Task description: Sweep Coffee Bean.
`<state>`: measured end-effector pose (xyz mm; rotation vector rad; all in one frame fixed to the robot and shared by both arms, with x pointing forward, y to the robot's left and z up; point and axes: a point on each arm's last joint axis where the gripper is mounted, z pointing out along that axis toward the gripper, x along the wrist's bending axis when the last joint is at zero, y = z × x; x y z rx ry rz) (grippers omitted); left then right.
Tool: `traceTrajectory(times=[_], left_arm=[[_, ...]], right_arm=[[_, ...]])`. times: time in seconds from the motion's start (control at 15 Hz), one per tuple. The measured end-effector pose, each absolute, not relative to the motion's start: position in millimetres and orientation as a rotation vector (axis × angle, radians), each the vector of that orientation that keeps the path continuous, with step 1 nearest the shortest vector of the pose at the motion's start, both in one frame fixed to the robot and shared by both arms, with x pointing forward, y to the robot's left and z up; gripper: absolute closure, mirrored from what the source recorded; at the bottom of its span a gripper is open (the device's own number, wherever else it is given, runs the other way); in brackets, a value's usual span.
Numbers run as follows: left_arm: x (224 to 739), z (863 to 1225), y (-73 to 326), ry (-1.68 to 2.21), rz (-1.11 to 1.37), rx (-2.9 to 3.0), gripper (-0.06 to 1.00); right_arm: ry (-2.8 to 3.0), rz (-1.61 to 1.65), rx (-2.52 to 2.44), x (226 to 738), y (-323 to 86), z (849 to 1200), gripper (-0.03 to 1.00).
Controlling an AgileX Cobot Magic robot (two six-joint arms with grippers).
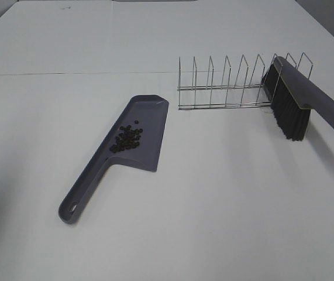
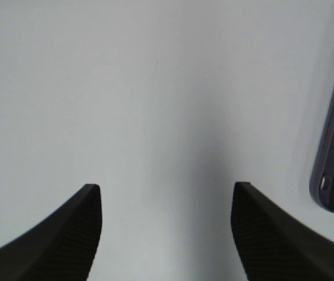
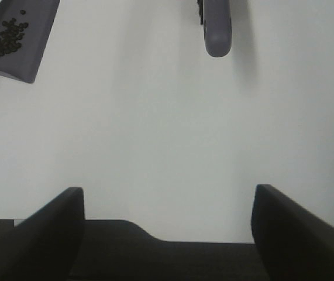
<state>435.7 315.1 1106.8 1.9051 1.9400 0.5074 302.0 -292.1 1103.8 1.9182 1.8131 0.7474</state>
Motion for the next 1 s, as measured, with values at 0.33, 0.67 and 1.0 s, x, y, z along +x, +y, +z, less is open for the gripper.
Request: traceTrajectory(times=[0.33, 0.67, 1.0], left_arm=[[351, 1089, 305, 1.786, 0.665, 1.885, 0.36], [320, 1084, 289, 1.572, 0.659, 1.914, 0.36], [284, 1088, 287, 1.47, 0.698, 1.79, 0.36]], right_arm=[[1.747, 0.856, 1.687, 249, -289, 1087, 0.27], [1.709, 0.883, 1.623, 232, -289, 1074, 0.27], [1.668, 0.894, 1.578, 219, -290, 1055, 0.27]])
